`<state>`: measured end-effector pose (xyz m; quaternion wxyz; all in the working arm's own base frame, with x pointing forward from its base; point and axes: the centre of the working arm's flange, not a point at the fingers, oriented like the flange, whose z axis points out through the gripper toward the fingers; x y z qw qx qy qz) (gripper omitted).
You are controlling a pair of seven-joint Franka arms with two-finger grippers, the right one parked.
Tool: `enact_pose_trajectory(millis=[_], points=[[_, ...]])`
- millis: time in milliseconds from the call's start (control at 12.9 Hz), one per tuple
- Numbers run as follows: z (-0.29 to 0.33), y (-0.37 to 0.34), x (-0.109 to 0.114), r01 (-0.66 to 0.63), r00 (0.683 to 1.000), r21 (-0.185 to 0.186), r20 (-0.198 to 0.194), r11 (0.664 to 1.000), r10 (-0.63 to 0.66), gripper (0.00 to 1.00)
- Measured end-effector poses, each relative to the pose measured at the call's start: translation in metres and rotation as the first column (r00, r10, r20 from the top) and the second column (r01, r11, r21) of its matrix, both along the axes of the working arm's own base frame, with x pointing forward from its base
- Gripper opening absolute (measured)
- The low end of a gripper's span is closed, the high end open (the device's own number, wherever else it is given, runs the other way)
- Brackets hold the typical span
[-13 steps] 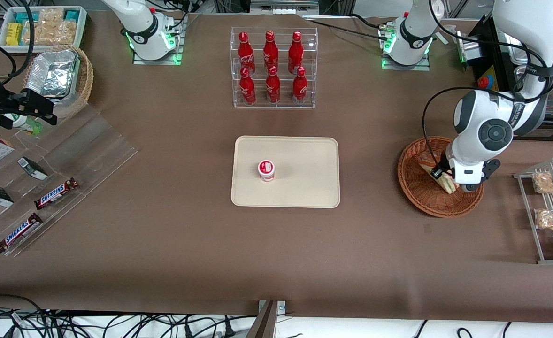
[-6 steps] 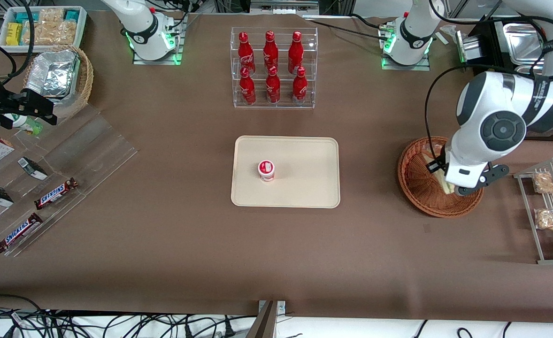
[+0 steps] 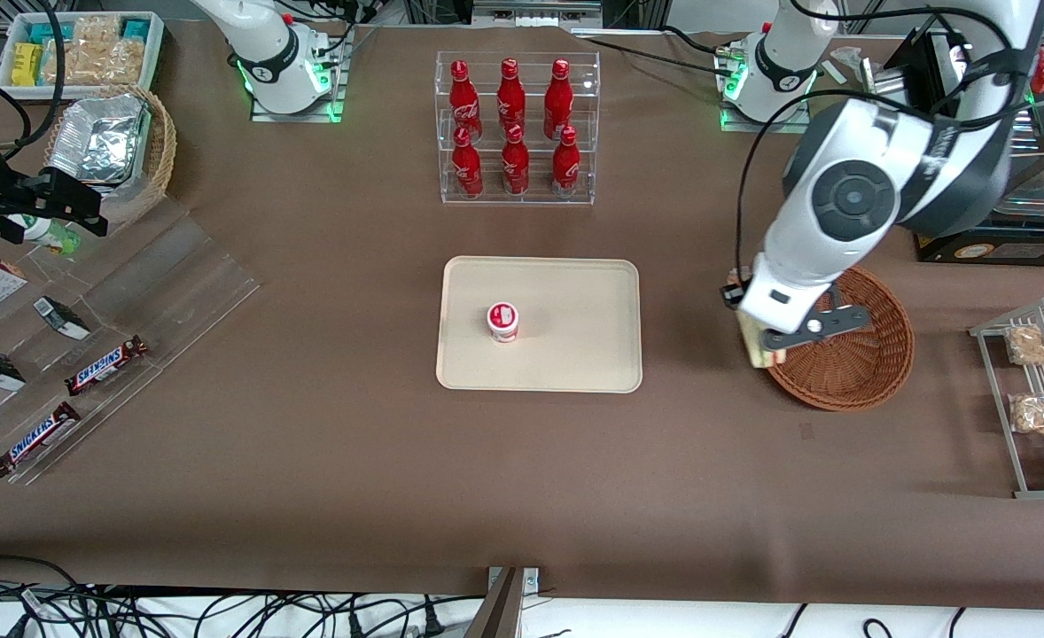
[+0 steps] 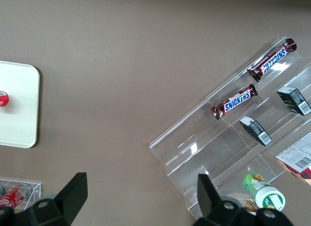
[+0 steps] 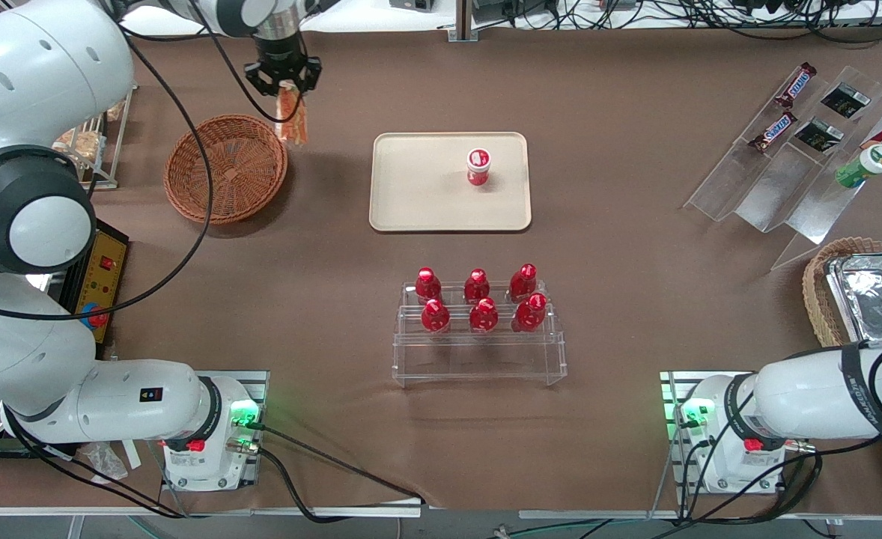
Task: Place sandwich from basket to tray
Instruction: 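Carry the sandwich with the left gripper over to the cream tray, then lower the sandwich onto the tray beside the red cup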
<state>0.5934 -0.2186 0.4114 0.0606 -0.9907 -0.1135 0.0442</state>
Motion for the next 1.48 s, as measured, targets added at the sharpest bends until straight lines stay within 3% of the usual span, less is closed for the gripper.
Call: enact_pose_trajectory(millis=[544,777,1087,1476], points=[[-0.059,-0.125,-0.022,0.186,0.982,-0.118,0.060,0.975,-0.180,0.39],[-0.089,-0.153,-0.032,0.220,0.975,-0.142,0.047,0.965,-0.216,0.39],[-0.128,-0.172,-0.043,0.207,0.978,-0.102,0.043,0.973,-0.204,0.39],[-0.160,-0.189,-0.050,0.179,0.982,-0.076,0.080,0.981,-0.173,0.39]])
